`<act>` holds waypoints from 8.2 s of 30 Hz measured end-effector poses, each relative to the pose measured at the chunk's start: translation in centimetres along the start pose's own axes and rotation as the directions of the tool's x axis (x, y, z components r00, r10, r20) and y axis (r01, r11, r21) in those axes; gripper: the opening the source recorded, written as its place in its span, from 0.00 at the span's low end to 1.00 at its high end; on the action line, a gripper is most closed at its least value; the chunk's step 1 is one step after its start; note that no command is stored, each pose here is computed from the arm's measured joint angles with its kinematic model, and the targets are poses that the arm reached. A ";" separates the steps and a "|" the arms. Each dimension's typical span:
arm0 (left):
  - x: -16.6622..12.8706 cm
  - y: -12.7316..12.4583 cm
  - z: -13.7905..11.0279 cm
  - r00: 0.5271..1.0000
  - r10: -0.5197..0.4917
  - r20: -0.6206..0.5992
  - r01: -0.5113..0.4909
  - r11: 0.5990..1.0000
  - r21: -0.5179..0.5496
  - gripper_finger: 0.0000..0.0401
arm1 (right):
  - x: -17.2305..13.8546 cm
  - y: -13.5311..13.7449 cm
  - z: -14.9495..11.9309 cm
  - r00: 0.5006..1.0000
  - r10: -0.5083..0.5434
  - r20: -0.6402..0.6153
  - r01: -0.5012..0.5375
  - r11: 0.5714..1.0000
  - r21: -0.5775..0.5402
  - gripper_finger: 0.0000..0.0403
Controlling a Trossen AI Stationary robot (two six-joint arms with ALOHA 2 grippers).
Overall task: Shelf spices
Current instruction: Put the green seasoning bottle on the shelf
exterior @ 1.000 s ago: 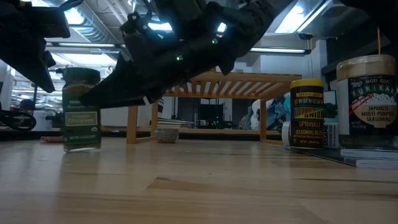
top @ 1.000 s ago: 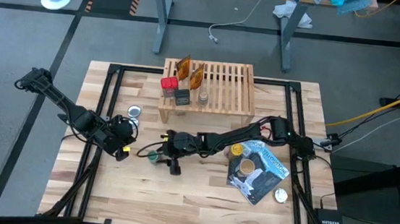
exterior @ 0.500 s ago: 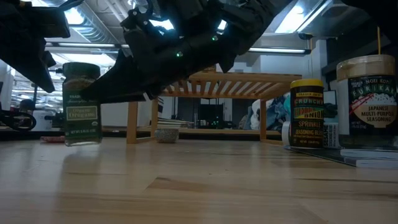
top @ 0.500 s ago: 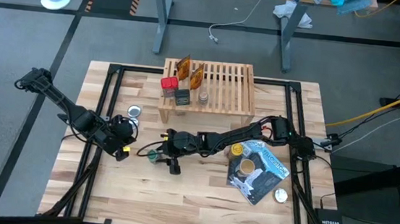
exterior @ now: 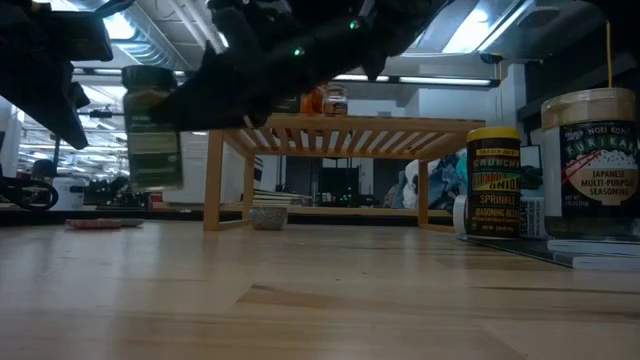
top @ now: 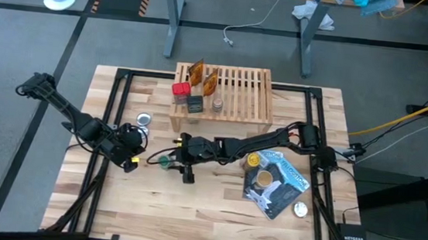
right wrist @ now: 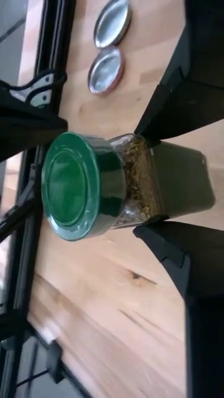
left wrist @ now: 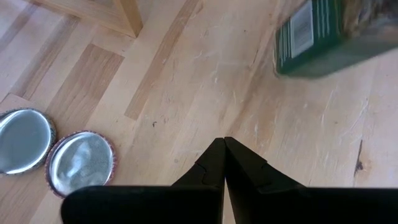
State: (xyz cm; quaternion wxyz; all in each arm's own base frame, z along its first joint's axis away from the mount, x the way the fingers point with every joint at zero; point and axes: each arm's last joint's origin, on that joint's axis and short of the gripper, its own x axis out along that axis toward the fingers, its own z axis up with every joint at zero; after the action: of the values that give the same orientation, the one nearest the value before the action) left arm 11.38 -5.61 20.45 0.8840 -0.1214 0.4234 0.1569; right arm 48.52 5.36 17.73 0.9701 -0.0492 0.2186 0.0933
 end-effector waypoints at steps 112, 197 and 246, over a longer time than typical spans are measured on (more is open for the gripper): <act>0.0 0.0 0.0 1.000 -0.001 0.001 0.001 1.000 -0.001 0.00 | -26.2 -16.4 -3.0 0.863 -0.486 0.137 0.466 0.871 0.154 0.52; 0.0 0.0 0.0 1.000 -0.001 0.001 0.001 1.000 -0.001 0.00 | -26.0 -16.4 -3.2 0.868 -0.480 0.123 0.445 0.864 0.236 0.66; 0.0 0.0 0.0 1.000 0.000 0.002 0.000 1.000 -0.003 0.00 | -26.4 -20.0 5.7 0.888 -0.314 -0.335 0.392 0.899 0.197 0.66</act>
State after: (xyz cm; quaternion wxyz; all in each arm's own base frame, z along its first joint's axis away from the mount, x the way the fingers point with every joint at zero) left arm 11.41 -5.60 20.44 0.8841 -0.1225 0.4224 0.1577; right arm 31.55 -17.65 35.34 0.9250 0.0255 0.3582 -0.1239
